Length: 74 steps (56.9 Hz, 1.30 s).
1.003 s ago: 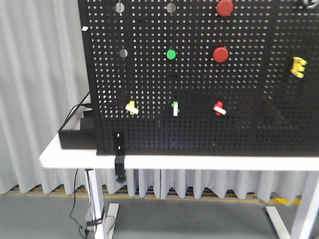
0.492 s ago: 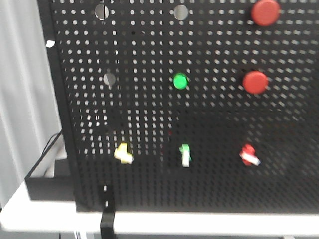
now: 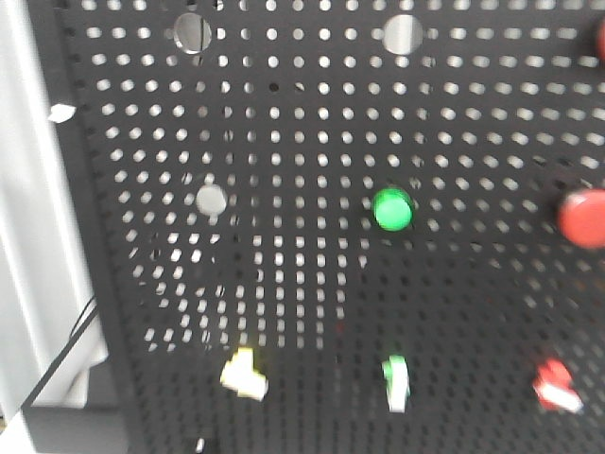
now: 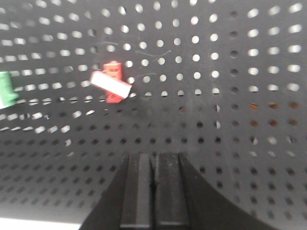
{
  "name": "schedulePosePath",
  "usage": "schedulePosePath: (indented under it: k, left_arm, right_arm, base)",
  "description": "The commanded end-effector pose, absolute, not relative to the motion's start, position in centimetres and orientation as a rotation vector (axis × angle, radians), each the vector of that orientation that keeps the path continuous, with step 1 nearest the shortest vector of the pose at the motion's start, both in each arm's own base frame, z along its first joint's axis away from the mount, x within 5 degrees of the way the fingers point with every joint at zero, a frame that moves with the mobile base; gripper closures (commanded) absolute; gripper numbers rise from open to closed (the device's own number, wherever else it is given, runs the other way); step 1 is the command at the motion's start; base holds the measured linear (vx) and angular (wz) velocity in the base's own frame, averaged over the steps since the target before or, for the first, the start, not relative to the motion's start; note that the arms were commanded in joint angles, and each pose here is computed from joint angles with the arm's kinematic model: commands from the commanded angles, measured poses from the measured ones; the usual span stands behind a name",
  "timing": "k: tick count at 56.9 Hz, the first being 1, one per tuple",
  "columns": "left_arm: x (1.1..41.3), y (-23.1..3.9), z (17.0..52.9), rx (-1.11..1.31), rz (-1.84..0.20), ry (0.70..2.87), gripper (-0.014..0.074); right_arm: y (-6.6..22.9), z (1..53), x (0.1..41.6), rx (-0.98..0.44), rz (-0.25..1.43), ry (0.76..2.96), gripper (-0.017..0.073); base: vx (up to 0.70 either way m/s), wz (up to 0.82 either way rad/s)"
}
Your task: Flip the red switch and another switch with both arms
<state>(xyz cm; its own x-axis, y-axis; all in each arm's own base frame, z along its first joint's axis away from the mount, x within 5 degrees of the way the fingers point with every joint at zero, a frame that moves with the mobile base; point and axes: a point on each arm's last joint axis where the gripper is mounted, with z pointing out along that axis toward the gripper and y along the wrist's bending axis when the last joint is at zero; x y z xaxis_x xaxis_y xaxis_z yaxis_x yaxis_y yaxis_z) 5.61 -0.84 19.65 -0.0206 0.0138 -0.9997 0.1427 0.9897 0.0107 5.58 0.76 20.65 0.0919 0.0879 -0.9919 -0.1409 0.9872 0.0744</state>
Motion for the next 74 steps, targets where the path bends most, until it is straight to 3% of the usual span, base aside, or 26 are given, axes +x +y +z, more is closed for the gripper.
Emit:
schedulePosePath:
  k: [1,52,63,68,74]
  left_arm:
    - [5.6,-0.7,19.8,0.103,-0.103,1.508,0.0591]
    - [5.6,-0.7,19.8,0.103,-0.103,1.507,0.0591]
    - [5.2,-0.5,22.1,0.065,-0.103,1.284,0.0591]
    - [4.7,-0.2,23.8,-0.008,-0.156,1.15,0.0591]
    - [4.1,-0.2,27.0,-0.027,-0.205,1.154,0.0591]
  right_arm:
    - [0.8,21.3,5.4,-0.057,0.161,1.382,0.0566]
    - [0.8,21.7,5.3,-0.054,0.169,1.343,0.0566]
    - [0.8,24.1,4.7,-0.027,0.228,1.164,0.0566]
    - [0.7,25.9,4.2,-0.003,0.251,1.171,0.0566]
    - [0.4,30.3,3.1,-0.008,0.213,1.21,0.0566]
  base:
    - [0.13,-0.01]
    - [0.02,-0.02]
    - [0.0,0.0]
    - [0.0,0.0]
    - [0.0,0.0]
